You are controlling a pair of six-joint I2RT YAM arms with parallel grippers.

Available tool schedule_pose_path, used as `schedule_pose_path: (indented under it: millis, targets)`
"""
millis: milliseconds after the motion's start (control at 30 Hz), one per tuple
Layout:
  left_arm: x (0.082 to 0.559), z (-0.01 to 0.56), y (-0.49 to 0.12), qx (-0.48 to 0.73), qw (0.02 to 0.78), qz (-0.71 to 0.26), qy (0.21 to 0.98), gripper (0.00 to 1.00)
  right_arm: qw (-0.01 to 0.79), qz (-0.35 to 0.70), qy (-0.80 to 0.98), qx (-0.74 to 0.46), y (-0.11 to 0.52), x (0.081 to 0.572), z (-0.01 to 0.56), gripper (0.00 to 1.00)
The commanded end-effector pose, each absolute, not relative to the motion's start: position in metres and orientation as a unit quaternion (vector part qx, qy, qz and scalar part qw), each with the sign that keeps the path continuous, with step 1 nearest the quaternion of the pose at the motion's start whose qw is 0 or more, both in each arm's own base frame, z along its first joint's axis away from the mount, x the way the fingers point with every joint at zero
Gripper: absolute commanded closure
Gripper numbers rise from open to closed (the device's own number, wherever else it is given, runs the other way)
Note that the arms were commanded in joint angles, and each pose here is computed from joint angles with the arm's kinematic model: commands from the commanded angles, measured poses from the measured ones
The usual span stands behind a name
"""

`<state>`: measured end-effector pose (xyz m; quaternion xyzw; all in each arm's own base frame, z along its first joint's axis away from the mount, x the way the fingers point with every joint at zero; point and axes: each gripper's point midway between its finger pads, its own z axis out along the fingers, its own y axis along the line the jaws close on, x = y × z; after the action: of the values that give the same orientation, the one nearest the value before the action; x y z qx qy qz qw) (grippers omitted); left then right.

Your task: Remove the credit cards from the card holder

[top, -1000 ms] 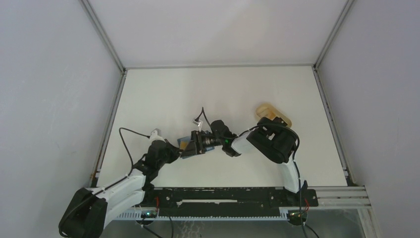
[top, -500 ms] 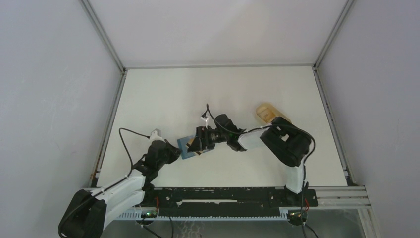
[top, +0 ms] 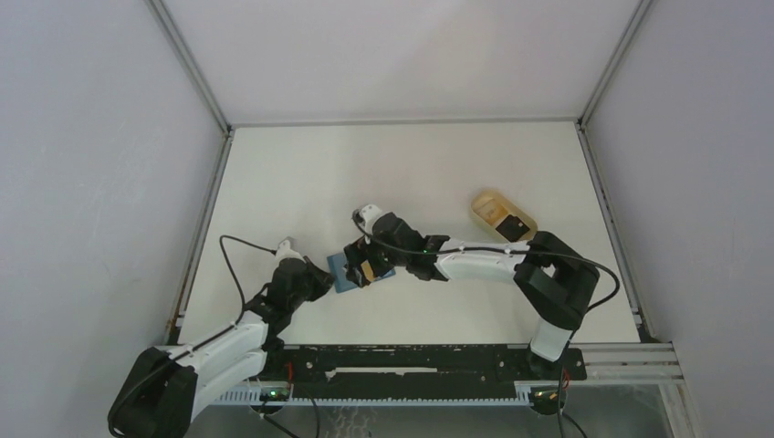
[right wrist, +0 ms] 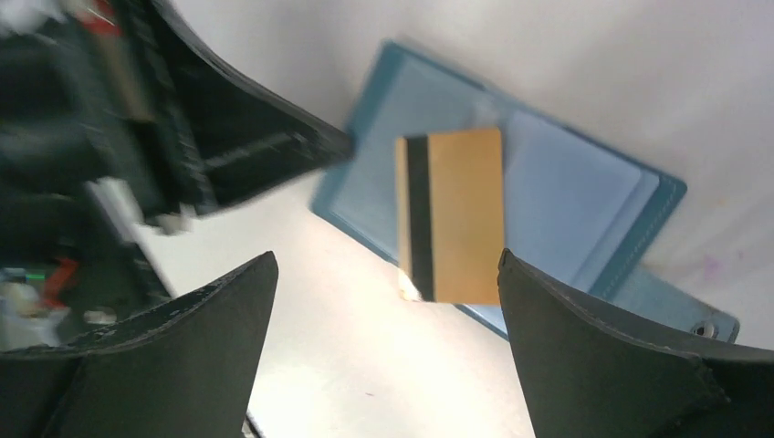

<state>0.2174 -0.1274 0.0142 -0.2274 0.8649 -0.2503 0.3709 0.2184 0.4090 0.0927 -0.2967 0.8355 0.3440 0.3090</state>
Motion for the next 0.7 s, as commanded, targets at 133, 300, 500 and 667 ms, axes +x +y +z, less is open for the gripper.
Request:
schedule_pose_path:
  millis: [133, 300, 500, 667]
  targets:
    - [0.21, 0.009, -0.128, -0.212, 0.352, -0.249, 0.877, 1.0, 0.318, 0.18, 0.858, -0.361, 0.398, 0.225, 0.039, 0.0]
    - [0.208, 0.009, -0.127, -0.213, 0.352, -0.248, 0.877, 1.0, 0.327, 0.143, 0.856, -0.373, 0.405, 0.229, 0.032, 0.0]
    - [0.206, 0.008, -0.125, -0.213, 0.354, -0.247, 0.876, 1.0, 0.333, 0.116, 0.857, -0.375, 0.402, 0.237, 0.029, 0.0]
    - [0.206, 0.007, -0.124, -0.214, 0.355, -0.245, 0.877, 1.0, 0.327, 0.11, 0.858, -0.38, 0.401, 0.235, 0.023, 0.02]
